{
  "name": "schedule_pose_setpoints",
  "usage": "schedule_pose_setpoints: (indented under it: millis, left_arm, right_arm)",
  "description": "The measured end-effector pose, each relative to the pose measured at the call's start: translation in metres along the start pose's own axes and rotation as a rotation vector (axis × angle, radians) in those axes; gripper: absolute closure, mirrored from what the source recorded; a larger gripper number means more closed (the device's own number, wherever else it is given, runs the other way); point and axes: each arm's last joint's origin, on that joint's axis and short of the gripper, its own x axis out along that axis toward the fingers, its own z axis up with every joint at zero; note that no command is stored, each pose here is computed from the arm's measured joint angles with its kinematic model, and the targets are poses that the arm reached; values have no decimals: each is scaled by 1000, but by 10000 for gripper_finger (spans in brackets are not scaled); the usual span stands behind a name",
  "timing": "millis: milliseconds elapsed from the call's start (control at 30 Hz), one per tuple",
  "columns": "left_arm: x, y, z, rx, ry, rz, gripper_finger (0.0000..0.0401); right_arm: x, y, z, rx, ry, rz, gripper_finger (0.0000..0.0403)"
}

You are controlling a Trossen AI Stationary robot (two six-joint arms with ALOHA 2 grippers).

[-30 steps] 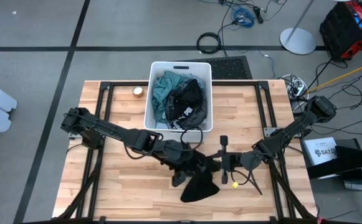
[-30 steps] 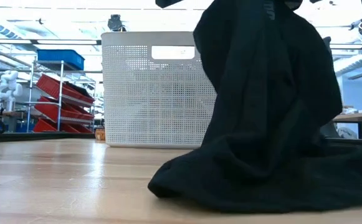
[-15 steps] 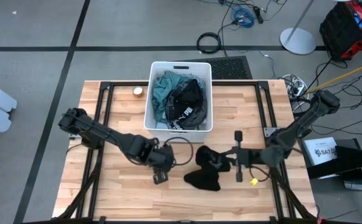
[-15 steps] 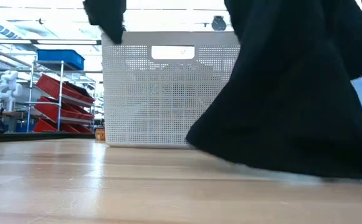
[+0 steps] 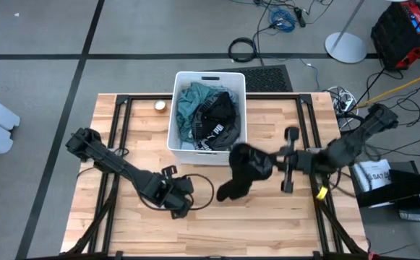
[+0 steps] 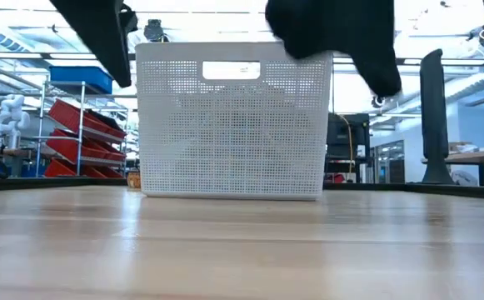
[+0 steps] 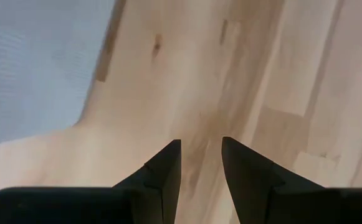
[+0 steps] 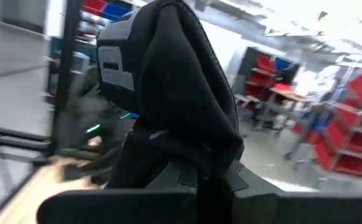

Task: Sort clothes
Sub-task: Put the black boxer into the white laundry bin

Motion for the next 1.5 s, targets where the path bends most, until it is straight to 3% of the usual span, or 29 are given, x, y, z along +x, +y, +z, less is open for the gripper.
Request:
schedule_pose_setpoints:
  millis: [300,433,567,733,933,1167,1333,1500]
  left_arm:
    - [7,-8,0,-2,-61,-50,276]
    - [7,-10,3,20,-91,-70,276]
    - [6,-12,5,11,-117,-91,276]
    - [6,-14,8,1,-146,-116,276]
    - [5,-15,9,0,-160,-127,276]
    - [5,-15,10,26,-164,-122,276]
    - [5,-15,10,47,-170,-115,276]
    - [5,-15,10,50,-172,-112,276]
  right_arm:
    - [22,-66,76,-141,27,-103,403]
    - [48,-94,92,-188,-18,-124,403]
    - [85,-127,90,-176,-21,-98,403]
    - [126,-186,57,-3,64,-58,403]
    - [166,-235,-12,226,254,-15,402]
    - [207,-239,-88,297,504,15,402]
    - [220,-234,-135,316,700,63,402]
    - [225,-229,-163,340,822,94,400]
